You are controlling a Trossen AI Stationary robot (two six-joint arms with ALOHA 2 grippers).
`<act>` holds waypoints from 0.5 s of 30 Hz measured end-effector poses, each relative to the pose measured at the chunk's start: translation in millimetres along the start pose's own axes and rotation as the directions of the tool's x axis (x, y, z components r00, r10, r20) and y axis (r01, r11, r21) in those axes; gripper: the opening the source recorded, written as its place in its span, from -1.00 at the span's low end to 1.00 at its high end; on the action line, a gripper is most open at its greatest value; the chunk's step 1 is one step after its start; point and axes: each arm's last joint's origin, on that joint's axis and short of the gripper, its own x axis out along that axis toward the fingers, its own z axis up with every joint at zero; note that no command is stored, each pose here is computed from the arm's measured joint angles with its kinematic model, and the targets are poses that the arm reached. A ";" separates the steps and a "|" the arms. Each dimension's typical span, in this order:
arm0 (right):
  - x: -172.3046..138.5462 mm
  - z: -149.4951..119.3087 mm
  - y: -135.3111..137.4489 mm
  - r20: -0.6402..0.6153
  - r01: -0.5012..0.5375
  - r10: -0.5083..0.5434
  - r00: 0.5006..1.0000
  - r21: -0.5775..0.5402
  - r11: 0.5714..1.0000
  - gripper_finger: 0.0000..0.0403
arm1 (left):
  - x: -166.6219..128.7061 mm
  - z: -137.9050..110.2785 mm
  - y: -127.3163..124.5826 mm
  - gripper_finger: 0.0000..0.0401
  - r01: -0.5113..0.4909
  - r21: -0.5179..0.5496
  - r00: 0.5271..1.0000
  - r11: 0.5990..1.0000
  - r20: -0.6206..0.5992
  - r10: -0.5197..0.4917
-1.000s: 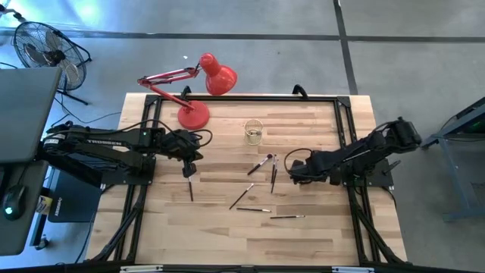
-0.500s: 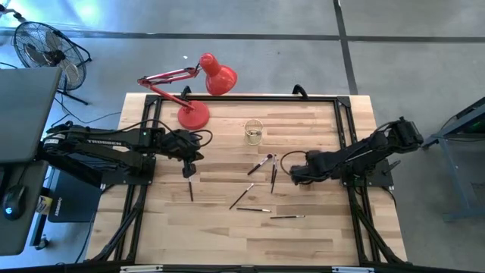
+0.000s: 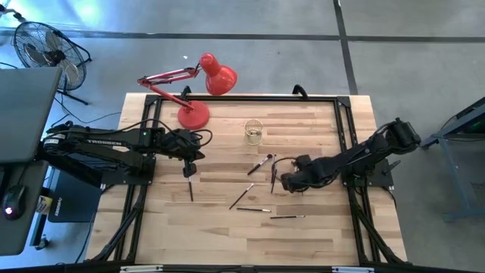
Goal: Put items in baskets/containers
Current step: Put the makeup brush into the wire bin
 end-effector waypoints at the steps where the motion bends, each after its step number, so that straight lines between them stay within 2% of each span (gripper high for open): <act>1: -2.3 -0.1 1.0 0.009 0.004 -0.003 1.000 -0.018 1.000 -1.00 | 0.0 0.0 0.0 -1.00 0.000 0.000 1.000 1.000 0.000 0.000; 5: -13.1 1.2 12.1 0.068 -0.049 0.051 0.996 -0.032 0.998 -1.00 | 0.1 -0.1 0.0 -1.00 0.000 0.000 1.000 1.000 -0.001 0.000; 15: -18.7 2.1 18.3 0.097 -0.080 0.086 0.991 -0.062 0.995 -1.00 | 0.1 -0.1 0.0 -1.00 0.001 0.000 1.000 1.000 -0.001 -0.001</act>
